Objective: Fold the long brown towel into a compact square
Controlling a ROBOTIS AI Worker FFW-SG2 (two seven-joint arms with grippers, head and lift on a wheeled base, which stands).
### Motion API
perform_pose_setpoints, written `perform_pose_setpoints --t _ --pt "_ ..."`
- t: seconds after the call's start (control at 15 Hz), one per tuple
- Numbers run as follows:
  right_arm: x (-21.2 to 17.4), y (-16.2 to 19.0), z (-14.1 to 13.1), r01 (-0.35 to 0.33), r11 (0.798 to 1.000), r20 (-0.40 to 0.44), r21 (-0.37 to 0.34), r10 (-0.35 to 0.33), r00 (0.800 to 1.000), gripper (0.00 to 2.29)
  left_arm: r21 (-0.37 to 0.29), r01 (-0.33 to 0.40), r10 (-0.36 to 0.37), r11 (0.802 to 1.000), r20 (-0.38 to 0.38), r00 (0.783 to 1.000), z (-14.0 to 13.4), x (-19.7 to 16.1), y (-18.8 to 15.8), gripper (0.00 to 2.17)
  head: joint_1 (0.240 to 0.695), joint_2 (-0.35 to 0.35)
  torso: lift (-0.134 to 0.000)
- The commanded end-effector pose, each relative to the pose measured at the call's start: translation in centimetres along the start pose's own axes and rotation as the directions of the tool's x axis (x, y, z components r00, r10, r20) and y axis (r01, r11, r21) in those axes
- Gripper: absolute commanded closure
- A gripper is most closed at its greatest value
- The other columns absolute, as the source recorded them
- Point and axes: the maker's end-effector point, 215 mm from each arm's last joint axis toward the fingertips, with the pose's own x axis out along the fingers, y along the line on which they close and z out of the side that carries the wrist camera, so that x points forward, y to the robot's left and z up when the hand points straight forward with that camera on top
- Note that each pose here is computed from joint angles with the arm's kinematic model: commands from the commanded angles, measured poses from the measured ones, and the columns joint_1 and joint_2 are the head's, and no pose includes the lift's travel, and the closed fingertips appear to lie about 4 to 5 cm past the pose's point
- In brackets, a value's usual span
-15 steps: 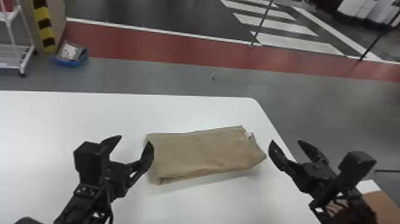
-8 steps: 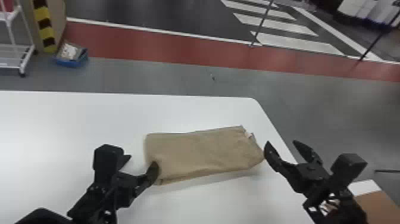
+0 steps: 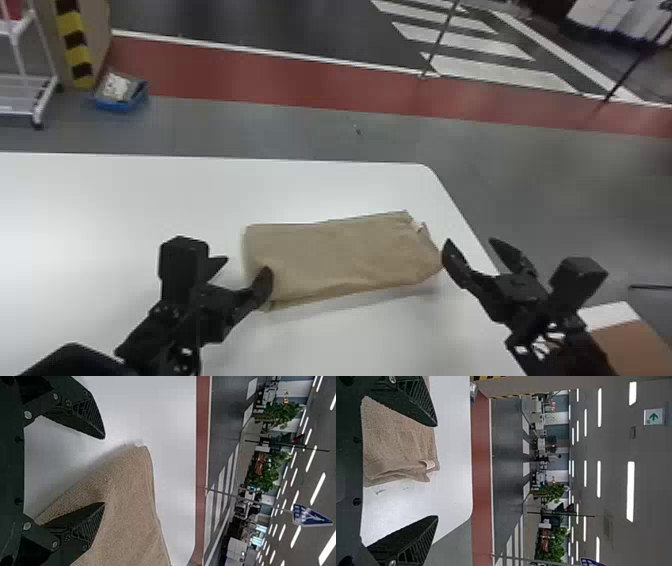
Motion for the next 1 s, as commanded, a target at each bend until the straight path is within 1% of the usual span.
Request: perform_pose_setpoints --t 0.0,0.07,0.2,0.27,0.33,0.4,0.47,0.53,0.67,0.8,0.87,0.93 --pt "0.1 -0.1 -0.4 0.002 1.0 -0.006 0.003 -0.002 1.0 0.05 -0.003 0.017 -0.017 1.0 -0.002 1.0 -0.1 -0.1 -0.7 0.34 0.695 -0.35 -0.125" --pt "0.2 -0.1 -0.4 0.003 1.0 -0.006 0.004 -0.003 1.0 0.05 -0.003 0.025 -0.025 1.0 -0.003 1.0 -0.2 0.0 -1.1 0.43 0.695 -0.35 -0.125" --pt "0.2 0.0 -0.4 0.0 1.0 -0.006 0.004 0.0 1.0 0.05 -0.001 0.034 -0.034 0.999 -0.005 0.999 -0.3 0.0 -1.6 0.46 0.695 -0.35 -0.125" --pt "0.2 0.1 -0.5 -0.001 1.0 -0.006 0.006 0.001 1.0 0.05 0.003 0.034 -0.034 0.999 -0.004 0.999 -0.1 0.1 -1.6 0.51 0.695 -0.35 -0.125" --pt "0.2 0.1 -0.4 -0.002 1.0 -0.004 0.007 0.002 1.0 0.05 0.011 0.034 -0.034 0.999 -0.016 0.999 -0.3 0.2 -1.5 0.6 0.695 -0.35 -0.125" --pt "0.2 0.2 -0.4 -0.002 1.0 -0.003 0.01 0.003 1.0 0.05 0.014 0.034 -0.034 0.999 -0.044 0.998 -1.0 0.2 -1.5 0.6 0.695 -0.35 -0.125" --pt "0.2 0.2 -0.3 -0.003 1.0 -0.003 0.011 0.003 1.0 0.05 0.016 0.032 -0.032 0.999 -0.049 0.998 -1.1 0.2 -1.3 0.61 0.695 -0.35 -0.125" --pt "0.2 0.2 -0.3 -0.003 1.0 -0.003 0.011 0.003 1.0 0.05 0.016 0.033 -0.032 0.999 -0.047 0.998 -1.1 0.2 -1.4 0.73 0.695 -0.35 -0.125" --pt "0.3 0.2 -0.3 -0.003 1.0 -0.001 0.013 0.003 1.0 0.05 0.017 0.038 -0.037 0.999 -0.057 0.998 -1.4 0.1 -1.6 0.73 0.695 -0.35 -0.125" --pt "0.4 0.3 -0.2 -0.005 1.0 0.001 0.015 0.005 1.0 0.05 0.014 0.05 -0.049 0.999 -0.051 0.997 -1.1 0.0 -1.7 0.73 0.695 -0.35 -0.125" --pt "0.4 0.3 -0.2 -0.005 1.0 0.001 0.015 0.005 1.0 0.05 0.014 0.049 -0.049 0.999 -0.037 0.998 -0.4 -0.2 -1.7 1.11 0.695 -0.35 -0.125" --pt "0.4 0.3 -0.1 -0.005 1.0 0.003 0.016 0.005 1.0 0.05 0.008 0.036 -0.035 0.999 -0.025 0.999 0.1 -0.5 -1.2 1.36 0.695 -0.35 -0.125"
